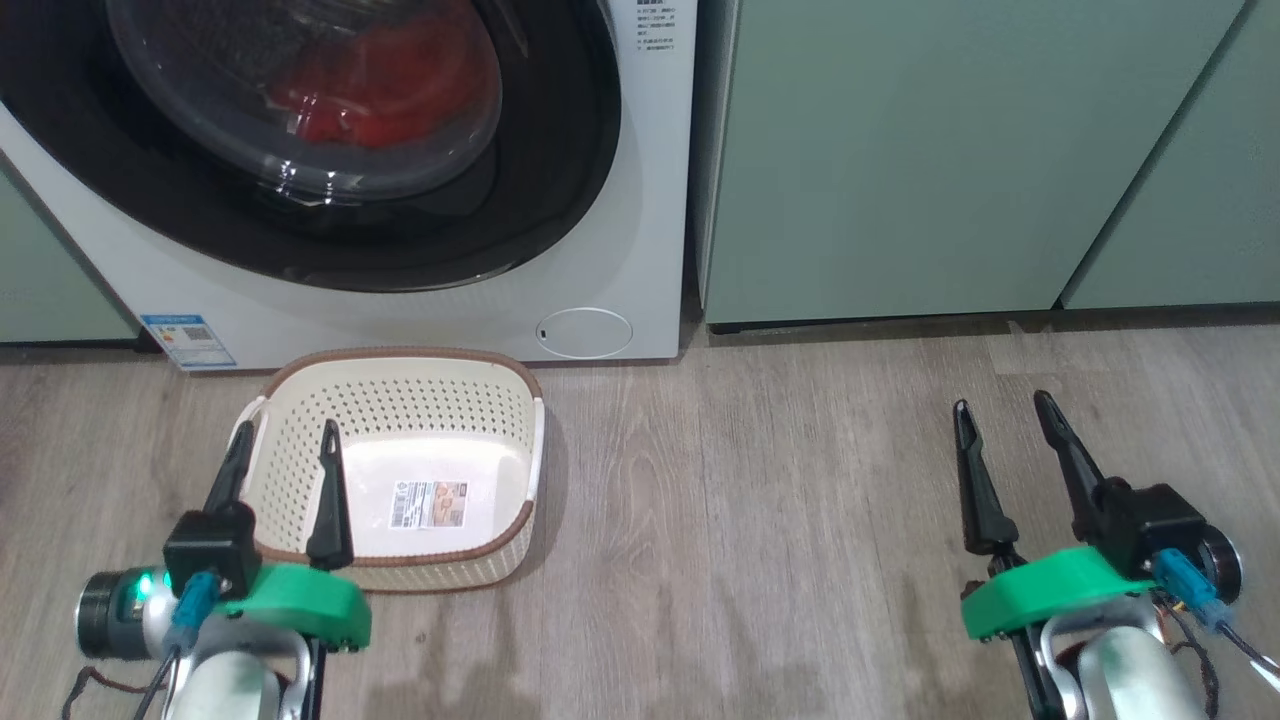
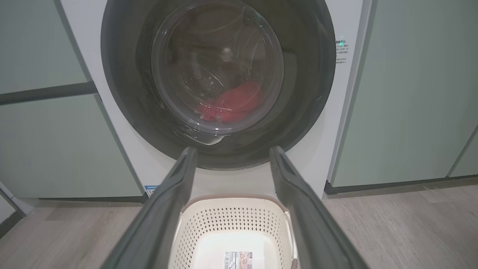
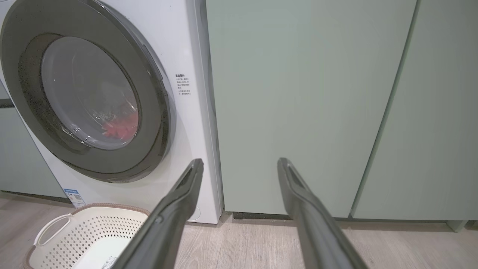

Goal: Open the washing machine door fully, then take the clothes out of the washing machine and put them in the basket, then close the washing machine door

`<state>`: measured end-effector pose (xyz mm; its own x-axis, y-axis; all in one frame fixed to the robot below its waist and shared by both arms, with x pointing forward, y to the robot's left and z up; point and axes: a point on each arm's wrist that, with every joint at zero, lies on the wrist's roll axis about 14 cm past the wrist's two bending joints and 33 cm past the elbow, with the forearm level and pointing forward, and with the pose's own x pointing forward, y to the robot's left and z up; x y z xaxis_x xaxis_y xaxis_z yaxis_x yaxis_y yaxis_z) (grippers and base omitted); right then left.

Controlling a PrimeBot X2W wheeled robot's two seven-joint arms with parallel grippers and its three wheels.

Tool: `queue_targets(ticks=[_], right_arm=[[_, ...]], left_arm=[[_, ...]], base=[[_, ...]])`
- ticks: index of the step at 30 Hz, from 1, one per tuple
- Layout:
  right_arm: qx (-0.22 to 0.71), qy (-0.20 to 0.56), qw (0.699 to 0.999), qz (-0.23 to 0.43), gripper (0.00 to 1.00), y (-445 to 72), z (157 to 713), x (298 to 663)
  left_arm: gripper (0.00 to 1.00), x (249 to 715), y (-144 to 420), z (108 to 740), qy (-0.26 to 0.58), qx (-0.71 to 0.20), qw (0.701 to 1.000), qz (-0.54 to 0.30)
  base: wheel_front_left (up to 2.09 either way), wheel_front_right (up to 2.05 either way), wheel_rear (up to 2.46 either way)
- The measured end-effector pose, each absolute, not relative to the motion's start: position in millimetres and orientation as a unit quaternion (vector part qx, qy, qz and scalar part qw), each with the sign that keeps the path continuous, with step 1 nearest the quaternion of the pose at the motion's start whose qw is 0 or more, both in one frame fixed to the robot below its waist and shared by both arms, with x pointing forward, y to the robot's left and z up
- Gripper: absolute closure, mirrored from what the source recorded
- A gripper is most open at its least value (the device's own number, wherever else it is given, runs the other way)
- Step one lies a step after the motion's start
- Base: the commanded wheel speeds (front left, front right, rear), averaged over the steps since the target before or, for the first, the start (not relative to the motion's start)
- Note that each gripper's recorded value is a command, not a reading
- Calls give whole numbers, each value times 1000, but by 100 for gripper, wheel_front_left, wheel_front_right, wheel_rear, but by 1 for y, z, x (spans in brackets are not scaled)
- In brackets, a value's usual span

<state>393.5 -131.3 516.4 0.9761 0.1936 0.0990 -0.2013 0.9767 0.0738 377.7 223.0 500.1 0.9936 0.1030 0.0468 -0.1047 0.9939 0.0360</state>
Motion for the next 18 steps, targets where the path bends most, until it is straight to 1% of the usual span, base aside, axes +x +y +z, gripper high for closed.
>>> queue_targets(ticks=[10,18], right_arm=[[72,-33,993,87,0,-137,509,393],[76,-29,993,87,0,-137,506,393]], left_arm=[[0,378,219,490,-8,-2,999,44],[0,377,220,485,0,-9,999,42]], base=[[0,0,0],[0,0,0]])
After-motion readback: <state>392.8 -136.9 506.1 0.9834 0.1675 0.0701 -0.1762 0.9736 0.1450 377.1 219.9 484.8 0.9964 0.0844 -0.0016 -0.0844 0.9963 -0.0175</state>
